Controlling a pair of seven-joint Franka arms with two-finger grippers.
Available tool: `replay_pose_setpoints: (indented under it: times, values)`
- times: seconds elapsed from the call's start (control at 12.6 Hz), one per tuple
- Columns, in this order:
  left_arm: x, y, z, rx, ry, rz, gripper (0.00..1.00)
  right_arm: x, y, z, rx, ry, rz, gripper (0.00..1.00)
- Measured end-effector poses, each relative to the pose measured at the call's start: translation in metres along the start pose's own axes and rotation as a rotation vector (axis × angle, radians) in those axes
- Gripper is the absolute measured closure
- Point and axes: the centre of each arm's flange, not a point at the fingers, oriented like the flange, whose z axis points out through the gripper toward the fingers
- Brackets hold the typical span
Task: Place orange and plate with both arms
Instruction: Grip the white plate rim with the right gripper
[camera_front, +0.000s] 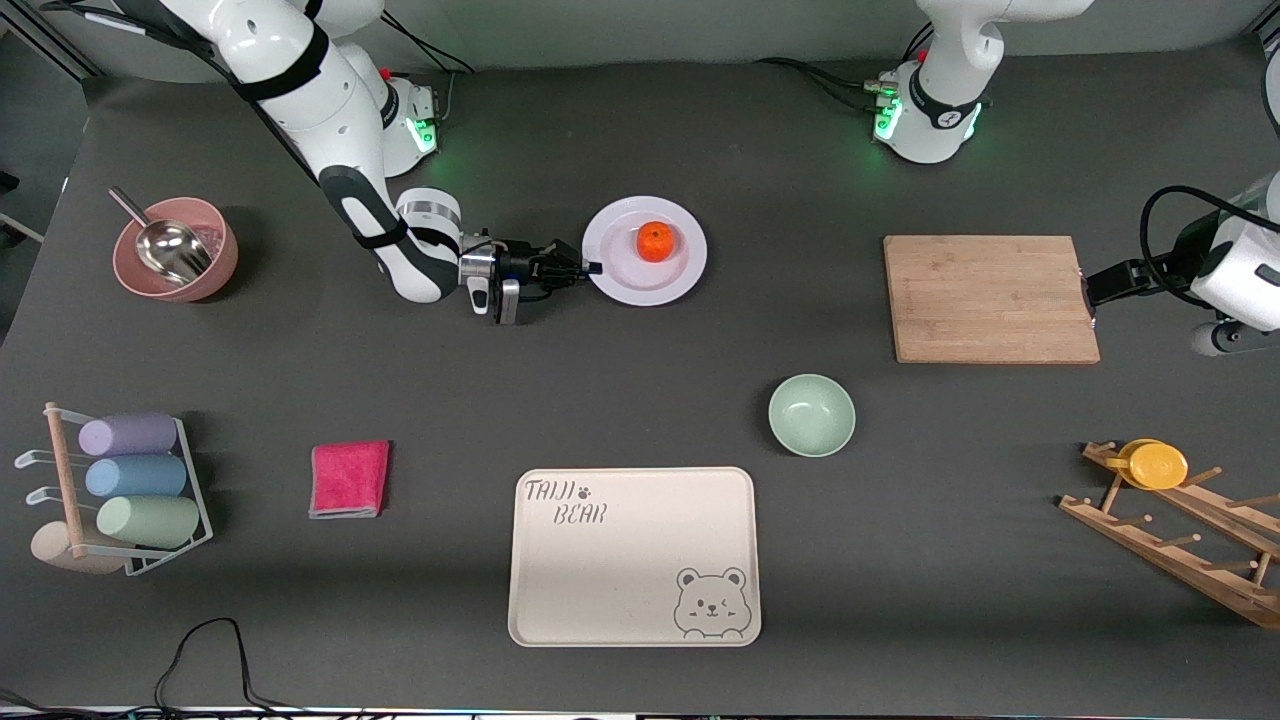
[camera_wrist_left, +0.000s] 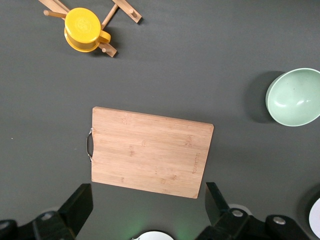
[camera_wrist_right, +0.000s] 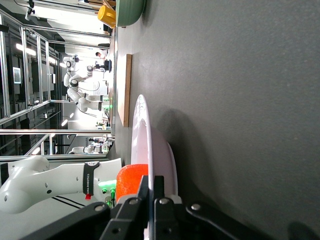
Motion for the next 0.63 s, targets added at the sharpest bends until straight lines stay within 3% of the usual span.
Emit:
replay_pose_setpoints:
  times: [0.32,0.63]
  values:
    - [0.000,0.001,0.000,0.000,0.001,0.001,0.00,0.006,-0.001,0.002,0.010,0.009,-0.005,0.95]
    - [0.001,0.001,-0.001,-0.002,0.014,0.002,0.00,0.033,-0.009,-0.008,0.081,0.074,-0.006,0.95]
